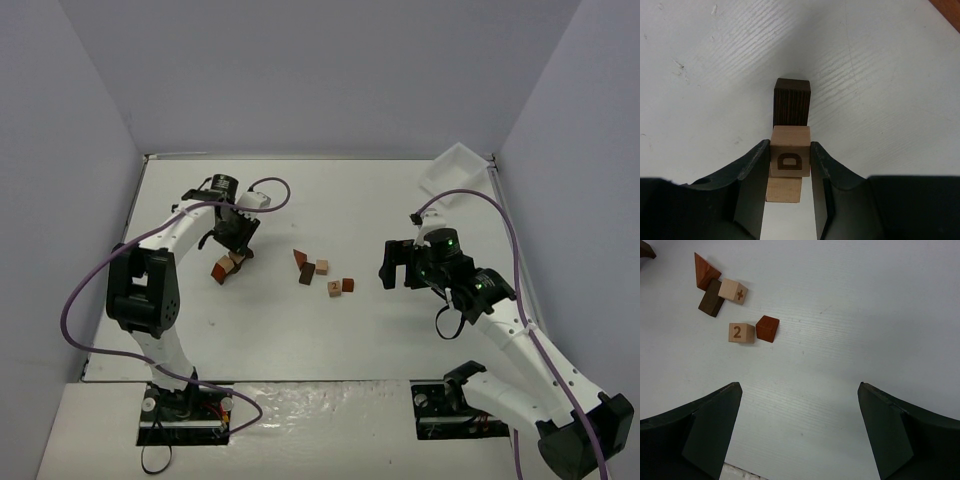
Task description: Build the wood block tower
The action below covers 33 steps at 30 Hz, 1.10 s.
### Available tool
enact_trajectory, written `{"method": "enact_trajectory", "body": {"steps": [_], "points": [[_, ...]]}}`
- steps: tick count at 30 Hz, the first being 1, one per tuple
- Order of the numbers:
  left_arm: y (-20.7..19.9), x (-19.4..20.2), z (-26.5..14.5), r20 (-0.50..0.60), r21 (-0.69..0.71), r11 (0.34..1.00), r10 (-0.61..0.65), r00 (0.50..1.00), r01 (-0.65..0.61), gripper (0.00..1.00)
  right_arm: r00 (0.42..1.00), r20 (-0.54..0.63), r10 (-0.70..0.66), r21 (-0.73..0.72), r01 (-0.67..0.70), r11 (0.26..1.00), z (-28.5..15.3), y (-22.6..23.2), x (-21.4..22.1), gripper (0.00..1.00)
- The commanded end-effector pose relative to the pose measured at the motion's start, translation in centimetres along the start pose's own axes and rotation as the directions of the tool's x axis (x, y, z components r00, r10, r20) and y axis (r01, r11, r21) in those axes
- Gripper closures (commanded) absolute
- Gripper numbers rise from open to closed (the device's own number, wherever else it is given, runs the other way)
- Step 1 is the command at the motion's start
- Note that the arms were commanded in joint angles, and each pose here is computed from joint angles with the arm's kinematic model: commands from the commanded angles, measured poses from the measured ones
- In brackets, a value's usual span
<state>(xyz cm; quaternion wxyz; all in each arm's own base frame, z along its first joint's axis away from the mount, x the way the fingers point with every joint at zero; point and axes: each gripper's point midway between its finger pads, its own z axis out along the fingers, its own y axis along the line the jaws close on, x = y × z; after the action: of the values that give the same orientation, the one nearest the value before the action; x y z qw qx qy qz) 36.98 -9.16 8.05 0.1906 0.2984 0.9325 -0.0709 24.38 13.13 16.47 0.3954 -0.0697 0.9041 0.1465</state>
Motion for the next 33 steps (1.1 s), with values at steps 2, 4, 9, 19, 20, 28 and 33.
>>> {"method": "enact_trajectory", "body": {"steps": [2,4,9,19,20,28,33], "points": [[0.57,-0.94,-0.46,0.039,-0.012,0.999,0.031,0.999,-0.030,1.00,0.999,0.052,-0.013,-0.029,0.015,0.999,-0.18,0.74,-1.83,0.01],[0.63,-0.87,-0.45,0.037,-0.015,0.999,0.033,0.999,-0.033,1.00,0.999,0.053,-0.014,-0.029,0.015,0.999,-0.20,0.75,-1.85,0.01],[0.68,-0.64,-0.37,0.030,-0.018,0.999,0.038,0.999,-0.037,1.00,0.999,0.050,-0.014,-0.028,0.015,0.999,-0.12,0.71,-1.76,0.01],[0.66,-0.39,-0.23,0.026,-0.012,0.999,0.053,0.998,-0.053,0.99,0.999,0.051,-0.013,-0.028,0.014,0.999,-0.17,0.72,-1.73,0.01],[0.68,-0.44,-0.26,0.028,-0.013,0.998,0.055,0.998,-0.055,0.99,0.999,0.052,-0.014,-0.029,0.015,0.999,-0.19,0.71,-1.75,0.01],[0.90,-0.43,-0.46,0.036,-0.018,0.998,0.065,0.997,-0.065,0.99,0.999,0.047,-0.013,-0.031,0.014,0.999,-0.11,0.73,-1.59,0.01],[0.91,-0.41,-0.58,0.044,-0.019,0.997,0.074,0.996,-0.074,0.99,0.999,0.046,-0.013,-0.032,0.014,0.999,-0.12,0.76,-1.58,0.01]]}}
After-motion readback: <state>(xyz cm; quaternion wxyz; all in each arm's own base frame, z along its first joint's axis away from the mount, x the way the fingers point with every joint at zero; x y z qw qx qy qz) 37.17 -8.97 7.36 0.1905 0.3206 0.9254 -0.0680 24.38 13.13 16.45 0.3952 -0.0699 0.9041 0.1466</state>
